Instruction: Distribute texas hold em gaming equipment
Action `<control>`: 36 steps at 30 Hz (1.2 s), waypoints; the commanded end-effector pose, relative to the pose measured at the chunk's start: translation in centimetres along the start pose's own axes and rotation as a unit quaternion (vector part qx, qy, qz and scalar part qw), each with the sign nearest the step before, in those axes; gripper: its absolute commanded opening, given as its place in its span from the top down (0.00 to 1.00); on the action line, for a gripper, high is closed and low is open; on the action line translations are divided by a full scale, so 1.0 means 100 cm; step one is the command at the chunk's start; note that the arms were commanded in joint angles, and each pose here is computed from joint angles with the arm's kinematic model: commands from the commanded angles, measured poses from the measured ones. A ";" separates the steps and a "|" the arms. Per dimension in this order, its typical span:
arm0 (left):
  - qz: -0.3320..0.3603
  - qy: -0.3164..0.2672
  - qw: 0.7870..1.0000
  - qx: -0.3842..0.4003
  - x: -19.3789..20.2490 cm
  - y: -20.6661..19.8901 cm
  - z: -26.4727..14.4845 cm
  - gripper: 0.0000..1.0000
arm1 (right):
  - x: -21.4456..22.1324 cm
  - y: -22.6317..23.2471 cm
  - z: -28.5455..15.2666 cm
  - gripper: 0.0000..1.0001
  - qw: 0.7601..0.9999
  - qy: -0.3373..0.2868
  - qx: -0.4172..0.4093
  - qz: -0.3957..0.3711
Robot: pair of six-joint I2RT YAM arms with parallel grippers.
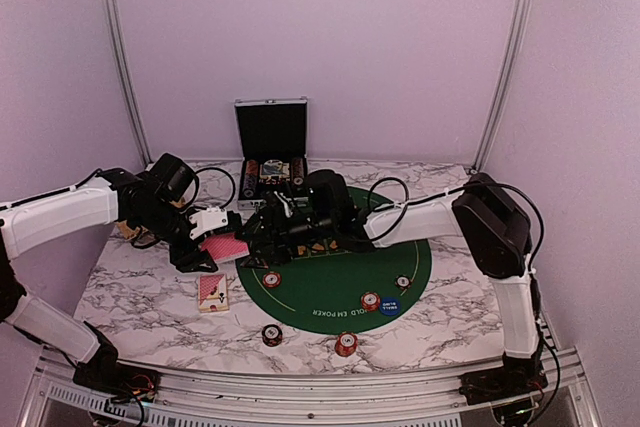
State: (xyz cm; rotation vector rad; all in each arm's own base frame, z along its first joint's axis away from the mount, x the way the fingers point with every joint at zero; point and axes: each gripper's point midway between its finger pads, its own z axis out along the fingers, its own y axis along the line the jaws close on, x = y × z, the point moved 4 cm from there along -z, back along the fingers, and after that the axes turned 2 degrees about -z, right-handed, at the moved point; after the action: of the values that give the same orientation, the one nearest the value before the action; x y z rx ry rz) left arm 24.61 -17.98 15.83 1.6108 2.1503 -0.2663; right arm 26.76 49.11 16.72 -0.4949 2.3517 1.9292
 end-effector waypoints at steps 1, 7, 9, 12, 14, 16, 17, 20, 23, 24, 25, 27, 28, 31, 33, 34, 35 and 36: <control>0.001 -0.014 1.000 0.004 -0.005 -0.003 -0.009 0.92 | -0.006 0.015 0.012 0.24 0.999 0.002 -0.029 -0.019; 0.002 -0.016 1.000 0.002 -0.007 -0.002 -0.010 0.92 | -0.007 0.012 0.021 0.27 0.999 0.007 -0.034 -0.016; 0.002 -0.017 1.000 0.001 -0.007 -0.002 -0.011 0.93 | -0.007 0.011 0.024 0.30 0.999 0.008 -0.035 -0.014; 0.002 -0.019 1.000 0.001 -0.008 -0.002 -0.012 0.93 | -0.009 0.010 0.027 0.35 0.999 0.008 -0.040 -0.012; 0.003 -0.021 1.000 0.000 -0.009 -0.002 -0.013 0.93 | -0.010 0.009 0.029 0.41 0.999 0.006 -0.044 -0.009; 0.001 -0.022 1.000 0.002 -0.009 -0.003 -0.013 0.93 | -0.011 0.007 0.030 0.48 0.999 0.005 -0.047 -0.005; 0.002 -0.021 1.000 0.001 -0.009 -0.003 -0.013 0.93 | -0.011 0.008 0.031 0.51 0.999 0.005 -0.049 -0.005; 0.001 -0.021 1.000 0.003 -0.009 -0.003 -0.012 0.93 | -0.012 0.007 0.033 0.63 0.999 0.003 -0.052 -0.002; 0.000 -0.019 1.000 0.004 -0.008 -0.004 -0.011 0.90 | -0.012 0.006 0.033 0.77 0.999 0.003 -0.051 0.000; -0.002 -0.020 1.000 0.004 -0.008 -0.004 -0.011 0.83 | -0.011 0.006 0.033 0.81 0.999 0.003 -0.051 0.000; -0.003 -0.019 1.000 0.004 -0.008 -0.004 -0.011 0.67 | -0.012 0.005 0.033 0.85 0.999 0.002 -0.050 0.000; -0.006 -0.019 1.000 0.001 -0.007 -0.003 -0.012 0.16 | -0.011 0.004 0.033 0.93 0.999 0.002 -0.046 0.000; -0.008 -0.019 1.000 -0.003 -0.008 -0.003 -0.013 0.03 | -0.012 0.003 0.032 0.95 0.999 0.001 -0.043 -0.002; -0.015 -0.015 1.000 -0.016 -0.006 -0.001 -0.017 0.01 | -0.011 0.003 0.032 0.99 0.999 0.001 -0.040 -0.002; -0.015 -0.009 1.000 -0.026 -0.004 0.000 -0.022 0.01 | -0.010 0.003 0.031 1.00 0.999 0.002 -0.039 -0.002; -0.015 -0.005 0.999 -0.032 -0.002 0.000 -0.025 0.01 | -0.009 0.004 0.030 1.00 0.999 0.002 -0.039 -0.003; -0.015 -0.001 0.999 -0.037 -0.002 0.001 -0.029 0.01 | -0.009 0.005 0.030 1.00 0.999 0.001 -0.040 -0.004; -0.014 0.003 0.999 -0.041 -0.002 0.001 -0.033 0.01 | -0.009 0.006 0.029 1.00 0.999 0.000 -0.040 -0.004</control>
State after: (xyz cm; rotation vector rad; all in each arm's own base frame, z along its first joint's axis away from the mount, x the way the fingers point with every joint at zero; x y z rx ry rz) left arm 24.40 -17.52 16.92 1.5638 2.1540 -0.2367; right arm 27.25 51.95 15.32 -0.4669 2.3420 2.0181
